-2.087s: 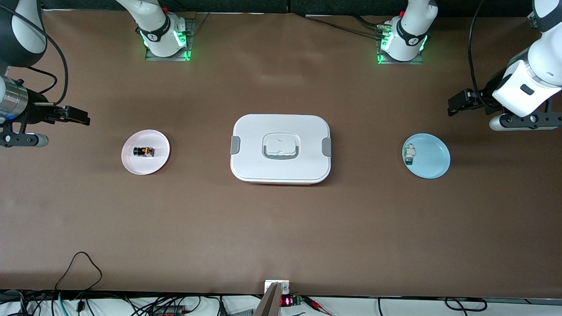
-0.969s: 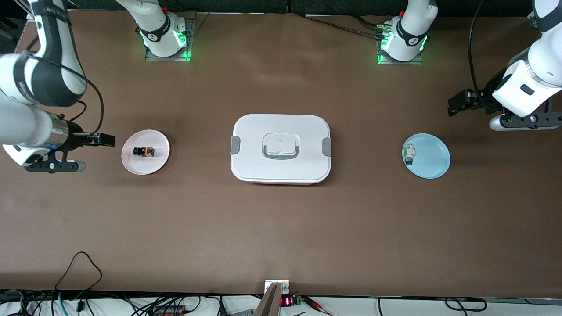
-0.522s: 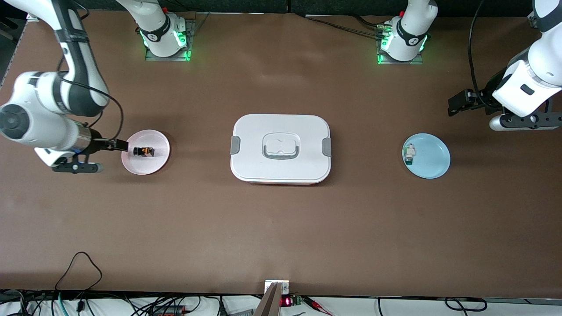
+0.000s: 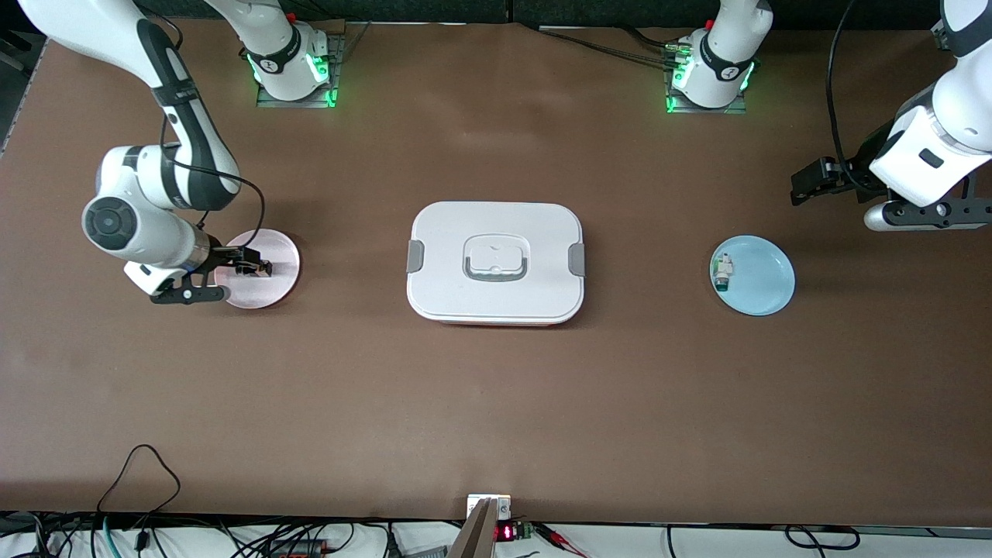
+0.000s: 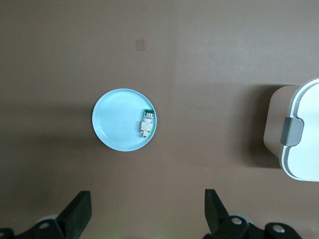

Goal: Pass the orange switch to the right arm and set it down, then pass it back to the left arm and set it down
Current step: 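Move the right gripper back over the switch on the white plate, then lower the right gripper and close it on the switch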

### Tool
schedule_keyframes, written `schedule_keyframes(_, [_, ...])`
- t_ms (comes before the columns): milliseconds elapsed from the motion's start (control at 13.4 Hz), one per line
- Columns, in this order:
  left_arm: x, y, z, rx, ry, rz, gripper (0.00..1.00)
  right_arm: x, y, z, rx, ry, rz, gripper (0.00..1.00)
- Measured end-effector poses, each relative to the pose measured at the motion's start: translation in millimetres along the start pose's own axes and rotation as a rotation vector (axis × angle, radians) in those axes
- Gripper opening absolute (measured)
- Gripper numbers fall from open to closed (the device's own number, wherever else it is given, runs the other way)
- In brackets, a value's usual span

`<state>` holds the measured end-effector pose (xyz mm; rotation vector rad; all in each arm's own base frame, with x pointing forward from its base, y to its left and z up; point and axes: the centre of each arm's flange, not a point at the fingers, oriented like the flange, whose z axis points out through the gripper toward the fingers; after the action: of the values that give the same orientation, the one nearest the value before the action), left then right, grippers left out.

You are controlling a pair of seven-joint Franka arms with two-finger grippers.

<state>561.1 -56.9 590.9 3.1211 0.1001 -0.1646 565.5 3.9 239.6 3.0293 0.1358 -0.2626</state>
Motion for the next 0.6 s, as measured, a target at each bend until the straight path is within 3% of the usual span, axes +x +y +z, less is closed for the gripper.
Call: schedule_keyframes(596, [0.0,-0.3,0.0,0.0,0.0,-0.001,1.0,4.3,-11.5,33.6,-0.017,-0.023,-0.015,1.0])
